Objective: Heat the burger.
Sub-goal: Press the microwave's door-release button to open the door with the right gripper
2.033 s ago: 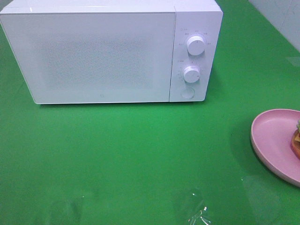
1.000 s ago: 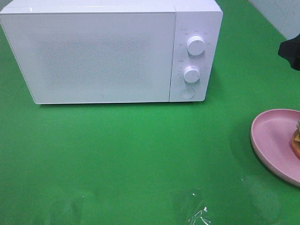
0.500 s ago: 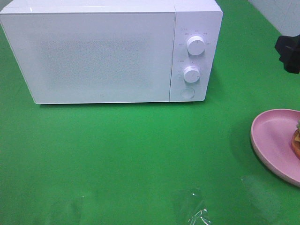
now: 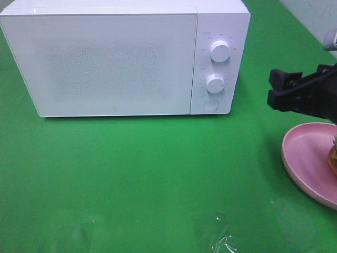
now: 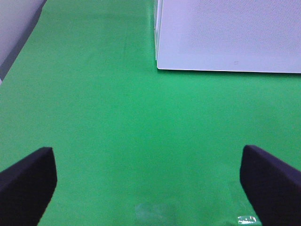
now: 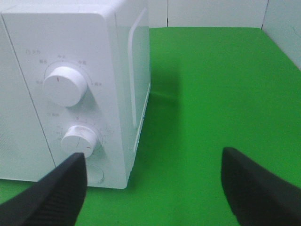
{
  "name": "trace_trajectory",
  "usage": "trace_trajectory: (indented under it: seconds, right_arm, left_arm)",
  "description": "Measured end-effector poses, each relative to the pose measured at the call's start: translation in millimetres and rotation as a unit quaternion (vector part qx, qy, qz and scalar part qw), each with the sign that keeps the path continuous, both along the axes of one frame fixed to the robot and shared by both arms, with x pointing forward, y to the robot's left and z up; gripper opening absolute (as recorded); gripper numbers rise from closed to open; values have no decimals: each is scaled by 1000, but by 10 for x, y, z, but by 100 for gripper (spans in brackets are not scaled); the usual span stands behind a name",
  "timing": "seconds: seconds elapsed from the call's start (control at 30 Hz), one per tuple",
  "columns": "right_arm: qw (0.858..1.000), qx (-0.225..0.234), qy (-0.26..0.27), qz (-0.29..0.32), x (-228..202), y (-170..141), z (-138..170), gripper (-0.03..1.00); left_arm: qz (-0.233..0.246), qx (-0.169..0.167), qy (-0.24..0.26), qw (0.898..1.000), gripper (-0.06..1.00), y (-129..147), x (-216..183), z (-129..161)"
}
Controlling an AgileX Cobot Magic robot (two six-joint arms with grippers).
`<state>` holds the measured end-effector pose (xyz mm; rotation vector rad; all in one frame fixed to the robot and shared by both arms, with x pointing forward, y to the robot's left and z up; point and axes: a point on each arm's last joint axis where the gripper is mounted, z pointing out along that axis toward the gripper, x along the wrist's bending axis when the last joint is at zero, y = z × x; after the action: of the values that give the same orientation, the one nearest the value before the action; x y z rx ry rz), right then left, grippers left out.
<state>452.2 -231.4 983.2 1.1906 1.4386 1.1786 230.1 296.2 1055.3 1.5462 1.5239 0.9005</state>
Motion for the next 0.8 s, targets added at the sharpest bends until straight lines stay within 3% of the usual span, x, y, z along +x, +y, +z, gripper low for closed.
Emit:
trace_trajectory:
  seconds: [0.4, 0.8]
  right_arm:
    - [999, -24, 5, -42, -75, 398, -340, 76]
    - [999, -36, 8, -12, -38, 830, -505, 76]
  left_arm:
    - [0, 0, 0, 1000, 98, 0, 0, 0]
    - [0, 0, 0, 1000, 98, 0, 0, 0]
